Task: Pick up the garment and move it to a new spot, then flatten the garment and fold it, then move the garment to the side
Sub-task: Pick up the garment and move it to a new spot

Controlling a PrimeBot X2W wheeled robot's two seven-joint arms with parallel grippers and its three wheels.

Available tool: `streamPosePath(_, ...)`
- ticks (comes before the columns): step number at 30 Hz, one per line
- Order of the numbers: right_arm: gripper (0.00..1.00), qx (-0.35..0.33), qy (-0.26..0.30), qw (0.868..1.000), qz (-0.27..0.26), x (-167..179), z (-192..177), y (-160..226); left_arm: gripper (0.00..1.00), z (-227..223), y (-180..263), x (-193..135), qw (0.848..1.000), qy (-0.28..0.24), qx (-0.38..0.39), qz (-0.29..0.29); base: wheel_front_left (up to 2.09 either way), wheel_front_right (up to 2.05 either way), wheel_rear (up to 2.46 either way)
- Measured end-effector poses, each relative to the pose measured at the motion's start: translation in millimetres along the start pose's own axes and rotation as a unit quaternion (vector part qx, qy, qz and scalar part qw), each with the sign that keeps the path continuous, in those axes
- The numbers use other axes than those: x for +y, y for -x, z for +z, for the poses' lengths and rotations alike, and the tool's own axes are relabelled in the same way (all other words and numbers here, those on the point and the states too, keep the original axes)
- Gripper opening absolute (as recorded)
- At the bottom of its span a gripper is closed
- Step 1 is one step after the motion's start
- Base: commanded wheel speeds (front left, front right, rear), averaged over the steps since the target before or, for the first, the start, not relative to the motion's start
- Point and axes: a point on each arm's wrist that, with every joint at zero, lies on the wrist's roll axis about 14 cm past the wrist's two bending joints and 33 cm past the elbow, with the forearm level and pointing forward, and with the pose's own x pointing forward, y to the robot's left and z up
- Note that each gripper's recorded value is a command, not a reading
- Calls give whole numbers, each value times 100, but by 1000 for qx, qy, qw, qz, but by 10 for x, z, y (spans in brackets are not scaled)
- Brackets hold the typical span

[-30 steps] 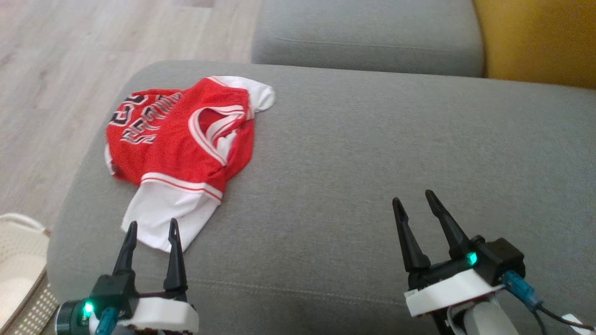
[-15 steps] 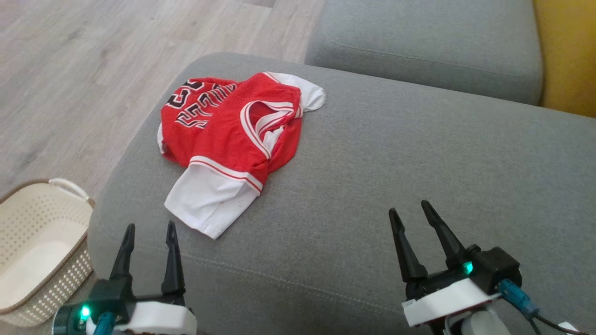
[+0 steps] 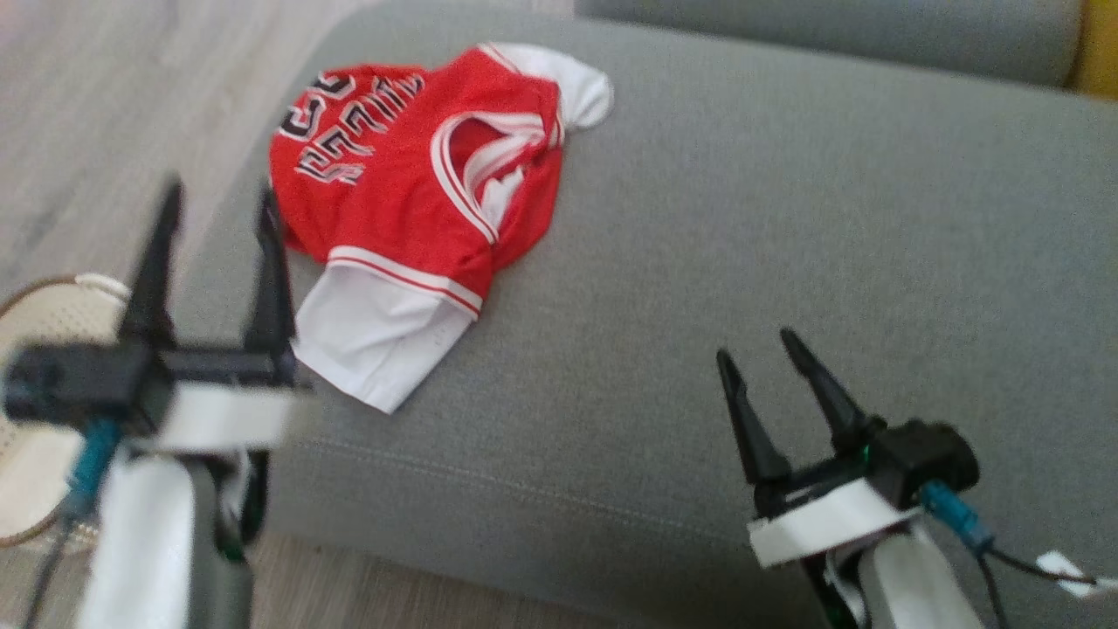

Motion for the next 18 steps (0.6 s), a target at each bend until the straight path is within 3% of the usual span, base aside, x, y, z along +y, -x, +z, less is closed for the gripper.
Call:
streamPosePath(4,100,5,8,1000,-14,-222,-90,-157,100,68,-486,-86,999,-11,-32,-31,0,0,0)
streamPosePath(9,100,18,15,999,-25,-450,-271,-317,100,-258,-1025,-353,995,-13,-6,-96,0,0,0)
streamPosePath(13,100,33,20,999,-38,-639,-452,-396,100,-758,-1365,-540,991,-6,53,-125,0,0,0)
streamPosePath(18,100,50,18,997,-52,-809,-658,-424,100,-1499,-1501,-732,972,-16,172,-161,0,0,0)
